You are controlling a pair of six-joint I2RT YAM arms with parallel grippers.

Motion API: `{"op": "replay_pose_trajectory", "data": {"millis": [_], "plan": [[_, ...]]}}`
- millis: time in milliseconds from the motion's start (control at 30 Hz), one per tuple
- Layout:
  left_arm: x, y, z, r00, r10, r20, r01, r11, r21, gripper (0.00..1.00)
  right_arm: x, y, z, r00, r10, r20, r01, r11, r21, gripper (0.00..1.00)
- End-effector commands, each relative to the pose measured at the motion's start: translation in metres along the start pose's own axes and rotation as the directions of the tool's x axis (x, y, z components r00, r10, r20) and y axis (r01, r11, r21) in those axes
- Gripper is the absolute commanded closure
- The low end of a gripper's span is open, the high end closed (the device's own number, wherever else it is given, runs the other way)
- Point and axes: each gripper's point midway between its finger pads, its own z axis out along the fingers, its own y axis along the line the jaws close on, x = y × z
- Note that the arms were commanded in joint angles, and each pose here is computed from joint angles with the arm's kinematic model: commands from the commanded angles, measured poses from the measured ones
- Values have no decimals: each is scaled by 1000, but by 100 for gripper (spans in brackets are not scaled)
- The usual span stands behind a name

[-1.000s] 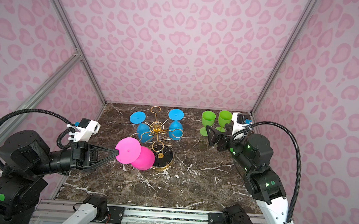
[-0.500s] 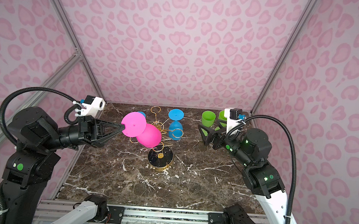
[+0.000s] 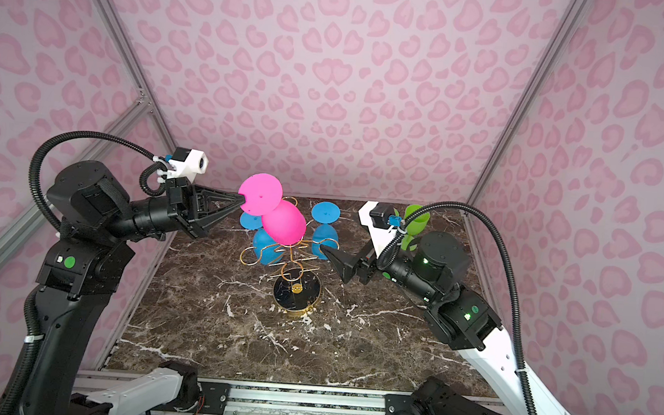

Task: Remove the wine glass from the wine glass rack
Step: 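Raise the pink glass with the left gripper while the right gripper reaches toward it, then close the right gripper on the pink glass bowl beside the left gripper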

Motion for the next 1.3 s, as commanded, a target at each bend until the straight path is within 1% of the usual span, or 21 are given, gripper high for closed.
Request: {"op": "replay_pose_trajectory", "data": {"millis": [0,100,233,400,533,633,767,900,1067,1267], "plan": [[-8,-5,2,999,36,32,-37,999,37,97,-19,0,12,991,-115,70,114,993,15,2],[-13,2,4,999,14,46,-16,999,49,97,-21,6,25,984,-159,86,161,987,-22,2],[-19,0,7,998,18,52,-21,998,53,97,-18,14,44,977,-190,96,197,978,-73,2],[-24,-2,10,999,16,52,-19,998,56,97,-13,14,66,975,-205,91,214,971,-105,2],[-26,0,12,999,6,46,-8,998,58,97,-13,11,83,974,-205,98,216,971,-107,2],[-26,0,11,999,4,50,-7,998,59,97,-6,10,97,973,-216,79,225,967,-121,2],[-26,-1,11,999,5,51,-8,998,63,97,-2,9,112,976,-203,76,212,967,-139,2],[-26,-3,11,999,5,49,-8,997,71,97,3,4,122,979,-189,74,197,973,-122,2],[-25,-5,11,999,1,45,-4,996,84,97,6,-5,129,983,-165,82,173,980,-96,2],[-25,-3,11,999,-7,46,3,996,91,97,9,-8,135,986,-146,80,153,984,-93,3]]}}
